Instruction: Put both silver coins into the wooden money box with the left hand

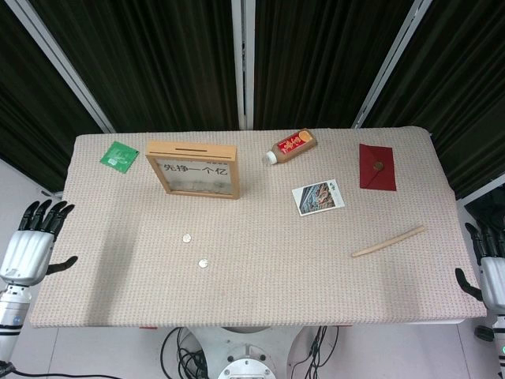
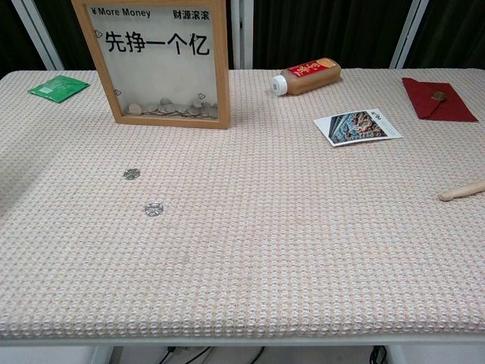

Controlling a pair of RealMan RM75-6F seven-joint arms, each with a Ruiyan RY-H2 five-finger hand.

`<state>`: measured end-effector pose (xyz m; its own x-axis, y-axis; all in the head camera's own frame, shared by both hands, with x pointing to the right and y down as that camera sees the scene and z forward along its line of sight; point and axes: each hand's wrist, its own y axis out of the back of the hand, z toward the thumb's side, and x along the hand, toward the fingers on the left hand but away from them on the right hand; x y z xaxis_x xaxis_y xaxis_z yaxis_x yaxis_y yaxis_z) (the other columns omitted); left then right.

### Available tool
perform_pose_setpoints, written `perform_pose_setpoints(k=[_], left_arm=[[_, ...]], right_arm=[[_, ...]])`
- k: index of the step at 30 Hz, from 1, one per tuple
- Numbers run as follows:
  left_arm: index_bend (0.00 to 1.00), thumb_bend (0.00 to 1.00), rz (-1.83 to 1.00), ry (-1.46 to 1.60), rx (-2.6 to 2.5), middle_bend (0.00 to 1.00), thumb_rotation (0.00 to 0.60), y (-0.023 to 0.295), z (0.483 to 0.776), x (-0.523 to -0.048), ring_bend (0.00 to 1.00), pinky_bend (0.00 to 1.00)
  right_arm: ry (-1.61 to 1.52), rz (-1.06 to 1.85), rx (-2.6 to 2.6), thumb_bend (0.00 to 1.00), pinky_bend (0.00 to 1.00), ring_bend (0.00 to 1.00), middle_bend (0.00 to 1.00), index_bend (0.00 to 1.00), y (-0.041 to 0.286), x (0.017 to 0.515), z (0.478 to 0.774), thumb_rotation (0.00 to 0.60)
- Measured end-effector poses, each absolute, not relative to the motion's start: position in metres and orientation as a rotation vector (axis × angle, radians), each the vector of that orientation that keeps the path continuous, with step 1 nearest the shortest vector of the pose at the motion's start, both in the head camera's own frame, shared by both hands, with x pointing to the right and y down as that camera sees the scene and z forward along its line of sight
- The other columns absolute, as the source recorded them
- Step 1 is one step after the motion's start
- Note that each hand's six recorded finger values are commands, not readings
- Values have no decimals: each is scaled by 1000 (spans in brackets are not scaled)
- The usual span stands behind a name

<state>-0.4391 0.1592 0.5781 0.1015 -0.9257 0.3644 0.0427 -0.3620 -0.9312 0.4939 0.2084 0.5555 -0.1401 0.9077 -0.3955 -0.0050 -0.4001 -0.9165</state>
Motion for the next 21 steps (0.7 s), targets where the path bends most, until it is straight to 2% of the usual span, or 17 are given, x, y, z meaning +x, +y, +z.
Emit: perform_pose_setpoints(k=[12,21], left_arm=[[105,38,-1363,905,-1533,102,600,162,581,-426,0,12],[114,40,-1254,814,-1656,116,600,167,597,-381,0,31]], right_arm=[[-1082,1620,-1417,280,0,0,0,0,211,496,554,600],[-1095,1632,-1413,285,0,0,0,0,211,495,555,600]])
